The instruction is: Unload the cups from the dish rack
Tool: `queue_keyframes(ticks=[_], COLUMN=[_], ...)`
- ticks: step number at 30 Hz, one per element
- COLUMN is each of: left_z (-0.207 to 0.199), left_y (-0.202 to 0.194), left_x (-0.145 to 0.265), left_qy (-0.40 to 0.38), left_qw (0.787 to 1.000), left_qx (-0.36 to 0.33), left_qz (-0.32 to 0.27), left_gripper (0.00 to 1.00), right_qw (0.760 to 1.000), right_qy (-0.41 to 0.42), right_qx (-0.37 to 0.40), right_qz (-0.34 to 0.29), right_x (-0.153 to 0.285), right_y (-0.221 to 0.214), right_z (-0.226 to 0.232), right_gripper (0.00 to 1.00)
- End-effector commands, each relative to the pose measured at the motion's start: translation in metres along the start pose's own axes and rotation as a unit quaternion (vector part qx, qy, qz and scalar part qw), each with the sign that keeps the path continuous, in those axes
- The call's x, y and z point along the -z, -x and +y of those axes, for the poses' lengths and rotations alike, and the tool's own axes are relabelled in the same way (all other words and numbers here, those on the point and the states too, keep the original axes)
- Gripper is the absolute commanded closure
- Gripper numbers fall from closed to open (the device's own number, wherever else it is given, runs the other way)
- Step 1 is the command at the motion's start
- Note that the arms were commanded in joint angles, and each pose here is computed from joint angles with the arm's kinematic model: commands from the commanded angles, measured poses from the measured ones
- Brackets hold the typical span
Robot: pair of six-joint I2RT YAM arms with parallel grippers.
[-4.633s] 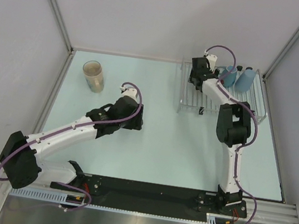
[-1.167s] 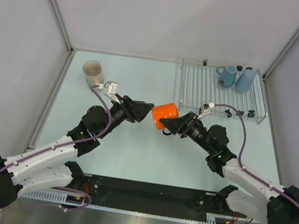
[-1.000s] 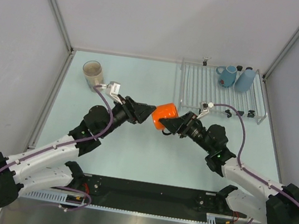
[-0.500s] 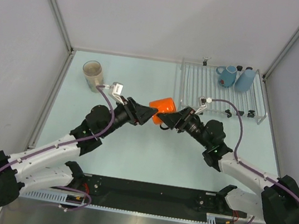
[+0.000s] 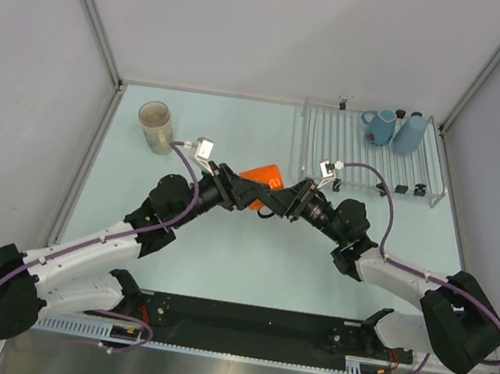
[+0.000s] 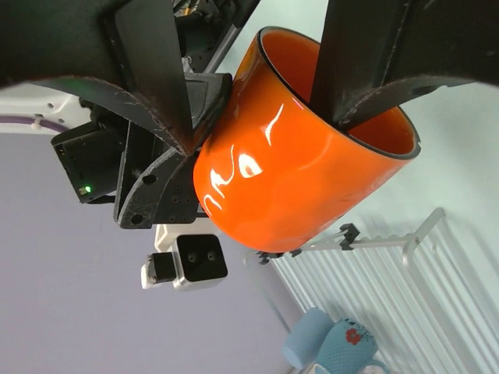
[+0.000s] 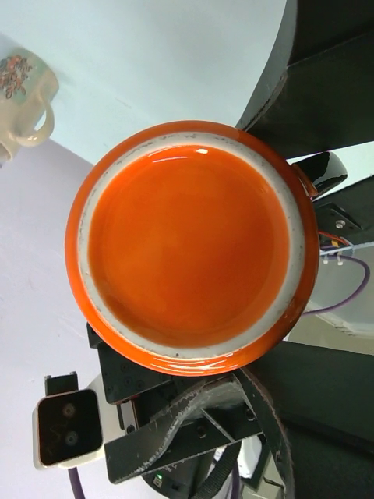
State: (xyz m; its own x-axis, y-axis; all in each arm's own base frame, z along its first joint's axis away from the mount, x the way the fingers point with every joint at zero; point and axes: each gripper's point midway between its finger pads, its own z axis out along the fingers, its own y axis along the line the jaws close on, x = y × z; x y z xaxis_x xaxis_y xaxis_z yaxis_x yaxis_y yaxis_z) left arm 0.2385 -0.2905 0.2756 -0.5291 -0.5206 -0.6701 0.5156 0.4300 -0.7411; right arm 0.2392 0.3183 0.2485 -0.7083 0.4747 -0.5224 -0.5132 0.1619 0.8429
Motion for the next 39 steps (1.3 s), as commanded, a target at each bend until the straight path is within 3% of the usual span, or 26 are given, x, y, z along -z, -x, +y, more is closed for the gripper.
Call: queue_keyframes(ticks=[1, 6, 17, 19, 22, 23, 32, 34, 35, 37, 38, 39], left_z=[-0.024, -0.021, -0.025, -0.026, -0.025, -0.024, -0.009, -0.004, -0.004, -0.001, 0.0, 0.0], left_y=[0.019, 0.02, 0.018, 0.018, 0.015, 0.015, 0.01, 0.009, 0.011, 0.013, 0.015, 0.019], left_x=[-0.002, -0.004, -0.013, -0.015, -0.016, -0.017, -0.023, -0.024, -0.024, -0.024, -0.023, -0.022], left_qy=[-0.042, -0.04, -0.056, -0.059, -0.058, -0.056, -0.017, -0.005, -0.003, 0.005, 0.008, 0.009], left_qw=[0.999, 0.999, 0.998, 0.998, 0.998, 0.998, 1.0, 1.0, 1.0, 0.999, 0.999, 0.999], left_qx=[-0.006, -0.005, -0.005, -0.006, -0.008, -0.01, -0.016, -0.02, -0.025, -0.03, -0.036, -0.038], left_qz=[-0.027, -0.03, -0.021, -0.02, -0.013, -0.013, 0.008, 0.013, 0.012, 0.011, 0.011, 0.008], left_gripper=[0.39, 0.44, 0.48, 0.53, 0.82, 0.99, 1.0, 1.0, 1.0, 1.0, 1.0, 1.0], right_qw=[0.991, 0.99, 0.984, 0.983, 0.983, 0.983, 0.985, 0.985, 0.986, 0.987, 0.988, 0.989], right_qy=[0.124, 0.133, 0.158, 0.163, 0.164, 0.163, 0.141, 0.135, 0.123, 0.112, 0.1, 0.09], right_qx=[0.041, 0.043, 0.033, 0.03, 0.03, 0.031, 0.041, 0.049, 0.046, 0.058, 0.06, 0.063], right_qz=[-0.007, 0.008, 0.068, 0.076, 0.079, 0.081, 0.094, 0.094, 0.101, 0.102, 0.105, 0.1], right_x=[0.008, 0.02, 0.032, 0.033, 0.036, 0.037, 0.04, 0.041, 0.041, 0.042, 0.045, 0.046], right_y=[0.01, 0.0, -0.039, -0.045, -0.048, -0.049, -0.053, -0.053, -0.055, -0.056, -0.056, -0.055], right_z=[0.067, 0.07, 0.073, 0.075, 0.074, 0.073, 0.068, 0.067, 0.062, 0.058, 0.056, 0.054], right_gripper=[1.0, 1.0, 1.0, 1.0, 1.0, 1.0, 1.0, 0.91, 0.71, 0.49, 0.33, 0.26])
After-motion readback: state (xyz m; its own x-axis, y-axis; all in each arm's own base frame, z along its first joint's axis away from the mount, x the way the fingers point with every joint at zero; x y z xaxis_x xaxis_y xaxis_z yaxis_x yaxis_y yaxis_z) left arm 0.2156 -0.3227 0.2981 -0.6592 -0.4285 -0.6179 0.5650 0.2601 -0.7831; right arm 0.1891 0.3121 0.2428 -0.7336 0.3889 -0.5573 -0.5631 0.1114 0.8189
